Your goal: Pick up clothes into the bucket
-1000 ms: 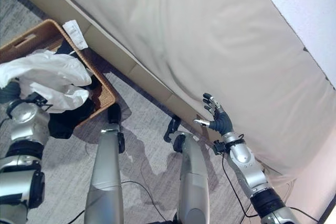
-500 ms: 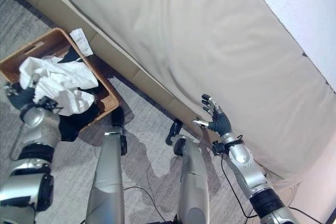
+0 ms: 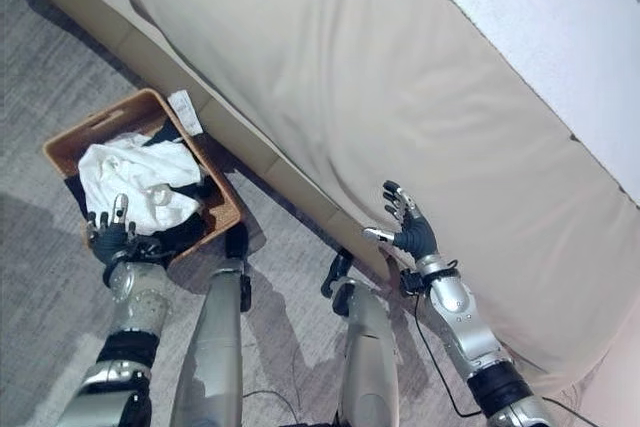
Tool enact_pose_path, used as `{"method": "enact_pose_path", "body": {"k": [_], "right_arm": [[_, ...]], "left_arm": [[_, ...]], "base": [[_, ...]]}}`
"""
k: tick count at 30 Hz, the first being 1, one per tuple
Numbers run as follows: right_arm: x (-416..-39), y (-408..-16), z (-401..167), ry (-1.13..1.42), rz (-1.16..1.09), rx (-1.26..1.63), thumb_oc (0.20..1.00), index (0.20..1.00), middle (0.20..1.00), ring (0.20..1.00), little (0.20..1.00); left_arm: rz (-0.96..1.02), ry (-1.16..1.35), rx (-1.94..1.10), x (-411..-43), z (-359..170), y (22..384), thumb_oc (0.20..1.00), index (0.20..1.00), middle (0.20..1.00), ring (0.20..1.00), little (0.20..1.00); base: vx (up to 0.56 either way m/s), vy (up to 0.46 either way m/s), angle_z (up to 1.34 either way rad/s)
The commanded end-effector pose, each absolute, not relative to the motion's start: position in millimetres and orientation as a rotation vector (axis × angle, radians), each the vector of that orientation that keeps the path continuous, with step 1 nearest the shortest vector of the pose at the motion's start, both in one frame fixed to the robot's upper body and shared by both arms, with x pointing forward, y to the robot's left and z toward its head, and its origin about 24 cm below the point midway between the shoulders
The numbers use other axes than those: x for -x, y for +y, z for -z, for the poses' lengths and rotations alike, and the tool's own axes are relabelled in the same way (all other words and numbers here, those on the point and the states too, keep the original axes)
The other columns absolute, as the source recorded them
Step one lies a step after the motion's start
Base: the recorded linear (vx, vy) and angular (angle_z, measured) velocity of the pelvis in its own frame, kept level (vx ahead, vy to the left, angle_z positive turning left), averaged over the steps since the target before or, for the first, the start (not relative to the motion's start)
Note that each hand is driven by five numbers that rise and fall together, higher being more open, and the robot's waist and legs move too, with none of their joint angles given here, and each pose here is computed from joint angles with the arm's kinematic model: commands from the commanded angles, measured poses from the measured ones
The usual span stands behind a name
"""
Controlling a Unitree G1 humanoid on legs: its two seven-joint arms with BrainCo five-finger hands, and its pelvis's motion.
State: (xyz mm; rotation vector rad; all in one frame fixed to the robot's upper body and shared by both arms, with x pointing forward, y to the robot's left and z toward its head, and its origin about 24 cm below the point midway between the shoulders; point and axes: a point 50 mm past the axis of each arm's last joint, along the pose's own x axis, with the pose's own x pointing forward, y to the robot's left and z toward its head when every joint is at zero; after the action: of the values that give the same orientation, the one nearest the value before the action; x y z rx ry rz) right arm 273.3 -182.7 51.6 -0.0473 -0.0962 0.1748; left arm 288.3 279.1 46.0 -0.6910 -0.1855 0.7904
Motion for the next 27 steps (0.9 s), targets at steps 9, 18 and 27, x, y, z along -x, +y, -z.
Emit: {"method": "enact_pose_path", "body": {"k": [9,18,27], "right_arm": [[-262.0,-207.7,-31.3,-0.046,-0.061,0.033,1.0,1.0,1.0,1.0,1.0],[-244.1,-201.6,-7.1,0.032,-0.076,-0.182,1.0,1.0,1.0,1.0,1.0],[-229.5,-188.6,1.4,0.017,0.005,-0.398,1.0,1.0,1.0,1.0,1.0]], "left_arm": [[-0.491,-0.369,0.325,-263.7,-73.3,265.2,1.0,1.0,1.0,1.0,1.0],[-0.252,-0.206,0.252,-240.1,-38.3,245.6,1.0,1.0,1.0,1.0,1.0],[-0.093,-0.041,0.258,-220.9,-7.1,220.4,1.0,1.0,1.0,1.0,1.0]], "base": [[0.02,0.005,-0.03],[0.05,0.014,-0.17],[0.06,0.018,-0.1]]}}
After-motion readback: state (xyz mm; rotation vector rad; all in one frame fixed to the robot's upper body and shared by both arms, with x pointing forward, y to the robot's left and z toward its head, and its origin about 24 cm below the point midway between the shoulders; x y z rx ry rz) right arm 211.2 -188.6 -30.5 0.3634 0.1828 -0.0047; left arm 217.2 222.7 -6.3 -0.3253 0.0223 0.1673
